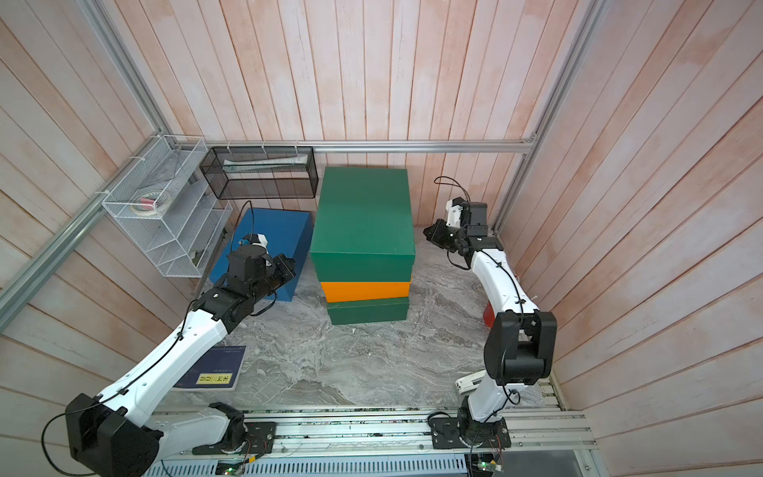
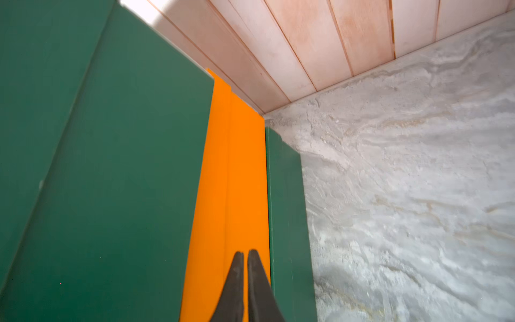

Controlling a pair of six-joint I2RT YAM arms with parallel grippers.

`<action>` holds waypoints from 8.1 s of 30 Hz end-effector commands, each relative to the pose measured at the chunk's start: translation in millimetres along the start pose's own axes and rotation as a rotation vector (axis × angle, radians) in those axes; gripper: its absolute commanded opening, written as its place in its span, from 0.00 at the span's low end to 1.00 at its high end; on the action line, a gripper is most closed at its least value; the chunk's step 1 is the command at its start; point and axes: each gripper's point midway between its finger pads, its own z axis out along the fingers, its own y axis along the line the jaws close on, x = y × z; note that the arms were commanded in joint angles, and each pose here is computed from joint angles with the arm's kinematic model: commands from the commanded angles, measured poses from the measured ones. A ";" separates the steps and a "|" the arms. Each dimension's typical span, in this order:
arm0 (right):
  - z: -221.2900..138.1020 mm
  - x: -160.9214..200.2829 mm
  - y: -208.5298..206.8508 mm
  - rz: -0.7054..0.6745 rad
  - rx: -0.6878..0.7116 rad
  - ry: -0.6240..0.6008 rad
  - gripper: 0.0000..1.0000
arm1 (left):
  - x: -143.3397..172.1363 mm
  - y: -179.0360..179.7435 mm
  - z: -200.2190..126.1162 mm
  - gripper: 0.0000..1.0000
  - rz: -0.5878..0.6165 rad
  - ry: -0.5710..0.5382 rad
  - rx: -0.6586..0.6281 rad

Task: Stack the shoeboxes
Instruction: Adjust the shoebox, then move the shoeboxes to the center of the board.

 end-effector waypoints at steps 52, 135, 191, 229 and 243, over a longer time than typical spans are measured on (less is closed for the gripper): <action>28.9 6.6 58.4 -0.063 -0.113 0.024 0.09 | -16.9 -37.2 95.2 0.10 0.056 0.075 0.069; -36.1 42.7 -6.3 -0.013 0.030 -0.024 0.08 | -110.7 -137.5 61.8 0.12 0.225 0.011 0.284; -53.7 -3.8 118.7 -0.261 -0.074 -0.119 0.07 | -89.4 -135.2 79.3 0.12 0.221 0.059 0.264; -104.7 178.5 323.7 -0.862 -0.164 -0.122 0.13 | -115.7 37.9 -92.8 0.19 0.097 -0.161 -0.234; -29.6 339.9 330.8 -1.085 -0.216 0.155 0.08 | -106.5 124.0 -83.1 0.19 -0.120 -0.116 -0.352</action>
